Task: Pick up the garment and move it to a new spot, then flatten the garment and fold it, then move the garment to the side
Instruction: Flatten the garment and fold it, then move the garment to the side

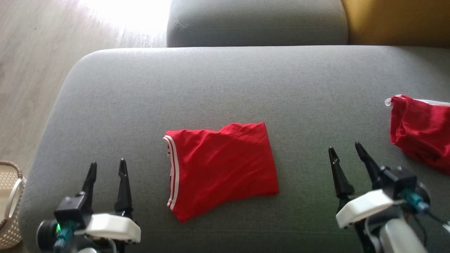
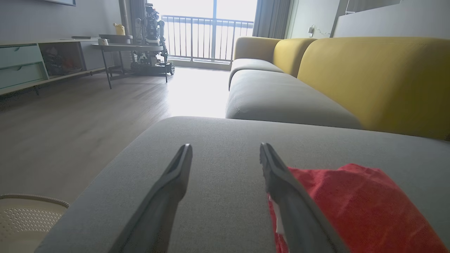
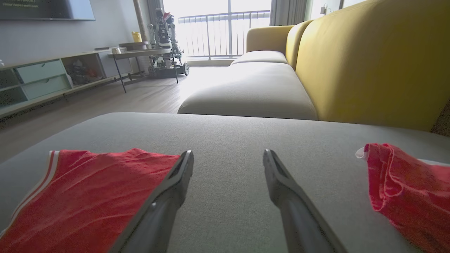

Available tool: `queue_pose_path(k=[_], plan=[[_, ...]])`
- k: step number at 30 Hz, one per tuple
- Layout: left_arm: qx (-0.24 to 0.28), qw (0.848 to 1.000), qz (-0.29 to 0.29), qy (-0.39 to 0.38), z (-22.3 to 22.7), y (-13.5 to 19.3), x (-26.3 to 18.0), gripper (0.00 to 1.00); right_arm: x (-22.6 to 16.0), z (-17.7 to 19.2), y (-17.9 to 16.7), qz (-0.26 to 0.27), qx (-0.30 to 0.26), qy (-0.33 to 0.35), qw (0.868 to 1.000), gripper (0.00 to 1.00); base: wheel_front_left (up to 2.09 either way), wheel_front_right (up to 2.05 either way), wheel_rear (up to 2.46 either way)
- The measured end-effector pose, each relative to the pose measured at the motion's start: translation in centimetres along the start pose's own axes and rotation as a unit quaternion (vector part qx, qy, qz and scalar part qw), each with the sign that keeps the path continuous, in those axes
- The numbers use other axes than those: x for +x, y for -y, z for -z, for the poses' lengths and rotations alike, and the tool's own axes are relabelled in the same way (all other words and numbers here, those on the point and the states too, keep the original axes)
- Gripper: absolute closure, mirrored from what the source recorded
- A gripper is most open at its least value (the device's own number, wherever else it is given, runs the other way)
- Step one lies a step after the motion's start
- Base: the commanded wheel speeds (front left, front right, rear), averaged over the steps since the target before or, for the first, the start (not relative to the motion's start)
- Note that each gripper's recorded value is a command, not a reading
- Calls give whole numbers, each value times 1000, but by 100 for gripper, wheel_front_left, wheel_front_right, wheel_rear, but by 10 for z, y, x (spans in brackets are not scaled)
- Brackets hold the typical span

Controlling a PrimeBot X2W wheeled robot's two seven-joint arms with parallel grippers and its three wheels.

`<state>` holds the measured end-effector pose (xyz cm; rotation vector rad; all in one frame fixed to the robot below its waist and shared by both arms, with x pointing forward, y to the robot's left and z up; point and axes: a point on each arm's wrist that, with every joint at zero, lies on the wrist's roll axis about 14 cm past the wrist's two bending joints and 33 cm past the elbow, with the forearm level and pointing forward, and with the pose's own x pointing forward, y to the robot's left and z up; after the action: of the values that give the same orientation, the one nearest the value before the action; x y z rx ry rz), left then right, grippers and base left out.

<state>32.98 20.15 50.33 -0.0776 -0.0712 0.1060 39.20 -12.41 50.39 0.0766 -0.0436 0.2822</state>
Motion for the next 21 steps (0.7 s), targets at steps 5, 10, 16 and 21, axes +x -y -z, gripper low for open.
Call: queue_pose_path(k=[5,10,16,21], plan=[[-7,1000,-5,-18,11,1,-10,0,-12,19,-15,7,20,-21,1000,0,0,0,0],[-6,1000,-11,-21,13,-2,-10,0,-11,23,-18,4,23,-25,999,0,0,0,0],[-4,1000,-14,-27,16,-4,-6,0,-2,37,-26,-3,63,-53,997,0,0,0,0],[3,1000,-5,-27,16,2,4,0,20,56,-47,-34,95,-101,990,0,0,0,0]])
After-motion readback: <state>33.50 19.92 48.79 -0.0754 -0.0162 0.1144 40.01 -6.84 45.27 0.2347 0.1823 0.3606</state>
